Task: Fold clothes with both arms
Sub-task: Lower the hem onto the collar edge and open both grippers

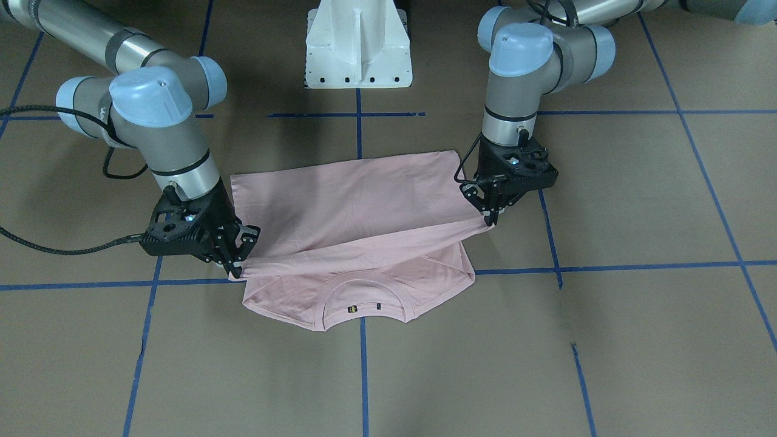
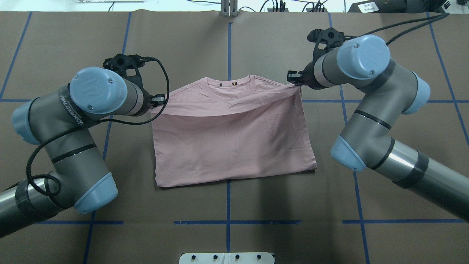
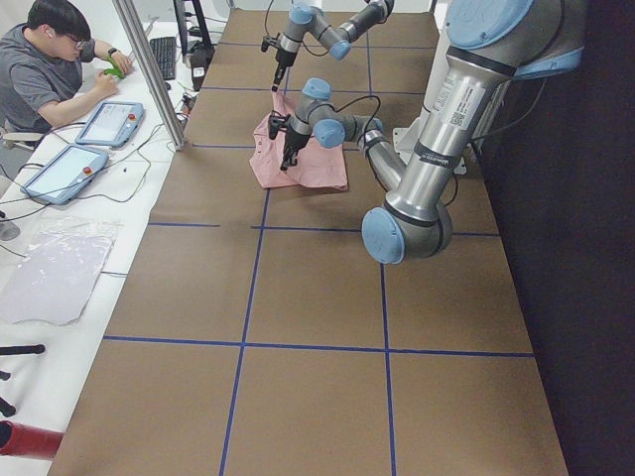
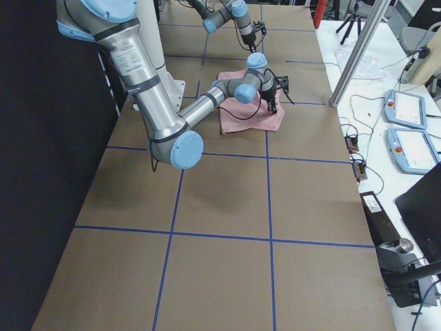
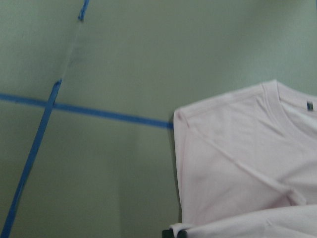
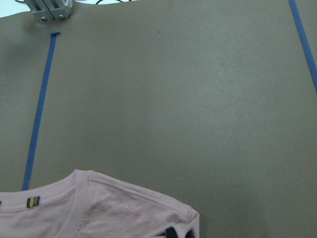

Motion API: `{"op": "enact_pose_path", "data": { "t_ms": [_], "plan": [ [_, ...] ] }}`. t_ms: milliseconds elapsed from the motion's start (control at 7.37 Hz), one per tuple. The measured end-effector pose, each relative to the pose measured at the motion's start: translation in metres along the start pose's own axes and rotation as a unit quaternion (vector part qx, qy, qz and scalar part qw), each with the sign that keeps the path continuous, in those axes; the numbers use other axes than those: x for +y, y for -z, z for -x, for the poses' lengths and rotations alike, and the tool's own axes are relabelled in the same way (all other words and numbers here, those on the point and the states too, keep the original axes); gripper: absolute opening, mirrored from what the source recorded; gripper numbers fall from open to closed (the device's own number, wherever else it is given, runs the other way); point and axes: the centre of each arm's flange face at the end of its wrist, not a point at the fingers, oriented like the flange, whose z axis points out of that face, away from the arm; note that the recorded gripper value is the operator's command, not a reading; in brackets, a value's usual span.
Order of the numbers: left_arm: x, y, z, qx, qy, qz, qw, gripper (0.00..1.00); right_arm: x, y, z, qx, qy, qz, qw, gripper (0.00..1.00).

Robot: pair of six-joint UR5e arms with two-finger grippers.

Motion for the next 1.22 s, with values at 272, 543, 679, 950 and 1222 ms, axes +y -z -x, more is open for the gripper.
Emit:
{"op": "enact_pose_path", "data": {
  "t_ms": [272,543,679,950,1222],
  "plan": [
    [-0.007,-0.029,0.004,-0.005,0.002,-0.003,1.0,0.0,-0.015,-0.024,0.001,0.017,0.002,0.003,0.9998,0.0],
    [-0.018,-0.061,0.012,-0.008,0.007,-0.009,0.9999,0.0,-0.019,-0.046,-0.005,0.019,0.004,0.002,0.9998,0.0],
    [-0.023,-0.071,0.014,-0.01,0.009,-0.01,0.9999,0.0,-0.02,-0.051,-0.007,0.018,0.004,0.002,0.9998,0.0],
    [-0.028,-0.072,0.002,-0.005,0.011,-0.012,0.9999,0.0,-0.02,-0.052,-0.007,0.017,0.004,0.001,0.9998,0.0],
    [-0.031,-0.067,-0.006,0.0,0.011,-0.014,0.9998,0.0,-0.021,-0.049,-0.003,0.01,0.006,-0.001,0.9999,0.55]
  ]
}}
